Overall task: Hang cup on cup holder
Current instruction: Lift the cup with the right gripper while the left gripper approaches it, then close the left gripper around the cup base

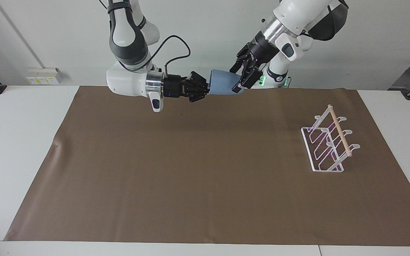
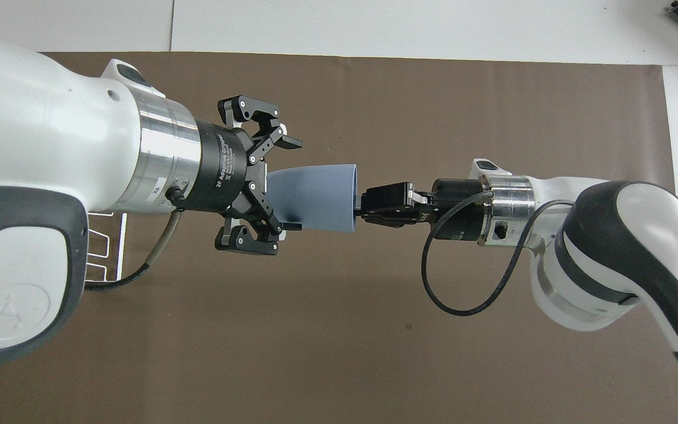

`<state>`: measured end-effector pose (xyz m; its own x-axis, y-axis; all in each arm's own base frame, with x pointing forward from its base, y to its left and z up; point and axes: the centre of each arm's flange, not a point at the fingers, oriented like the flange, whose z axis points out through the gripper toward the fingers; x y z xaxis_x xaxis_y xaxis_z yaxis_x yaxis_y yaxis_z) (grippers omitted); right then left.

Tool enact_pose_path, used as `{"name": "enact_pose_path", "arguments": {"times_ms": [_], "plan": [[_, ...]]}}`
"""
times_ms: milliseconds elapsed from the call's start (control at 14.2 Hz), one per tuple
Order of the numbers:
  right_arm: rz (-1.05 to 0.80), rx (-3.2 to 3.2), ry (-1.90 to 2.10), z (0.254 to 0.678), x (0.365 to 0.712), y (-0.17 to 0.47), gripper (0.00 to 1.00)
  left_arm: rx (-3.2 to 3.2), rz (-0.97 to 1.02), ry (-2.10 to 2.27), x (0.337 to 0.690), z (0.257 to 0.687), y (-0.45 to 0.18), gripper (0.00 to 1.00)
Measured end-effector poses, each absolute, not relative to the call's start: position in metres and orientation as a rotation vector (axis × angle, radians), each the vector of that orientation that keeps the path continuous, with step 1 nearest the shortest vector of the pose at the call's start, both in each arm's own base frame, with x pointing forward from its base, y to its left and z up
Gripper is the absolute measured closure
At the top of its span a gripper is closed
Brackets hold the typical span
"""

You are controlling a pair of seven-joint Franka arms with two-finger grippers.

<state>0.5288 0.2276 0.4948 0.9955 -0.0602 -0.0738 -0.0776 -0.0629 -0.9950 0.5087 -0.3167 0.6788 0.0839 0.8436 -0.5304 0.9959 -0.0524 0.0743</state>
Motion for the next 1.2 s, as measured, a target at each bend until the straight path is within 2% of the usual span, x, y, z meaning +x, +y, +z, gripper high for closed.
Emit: {"name": "enact_pose_path", "arguments": {"times_ms": [776, 917, 1199], "plan": [[0.008, -1.634, 0.110, 0.496, 0.530, 0.224, 0.96, 1.904, -0.524, 1.895, 0.505, 0.656, -0.331, 0.00], [0.005, -1.633, 0.115, 0.495, 0.531, 0.222, 0.96, 1.902, -0.518, 1.889, 0.504, 0.658, -0.332, 0.21], [0.005, -1.630, 0.112, 0.497, 0.531, 0.222, 0.96, 1.901, -0.515, 1.885, 0.503, 0.660, -0.332, 0.22]]}}
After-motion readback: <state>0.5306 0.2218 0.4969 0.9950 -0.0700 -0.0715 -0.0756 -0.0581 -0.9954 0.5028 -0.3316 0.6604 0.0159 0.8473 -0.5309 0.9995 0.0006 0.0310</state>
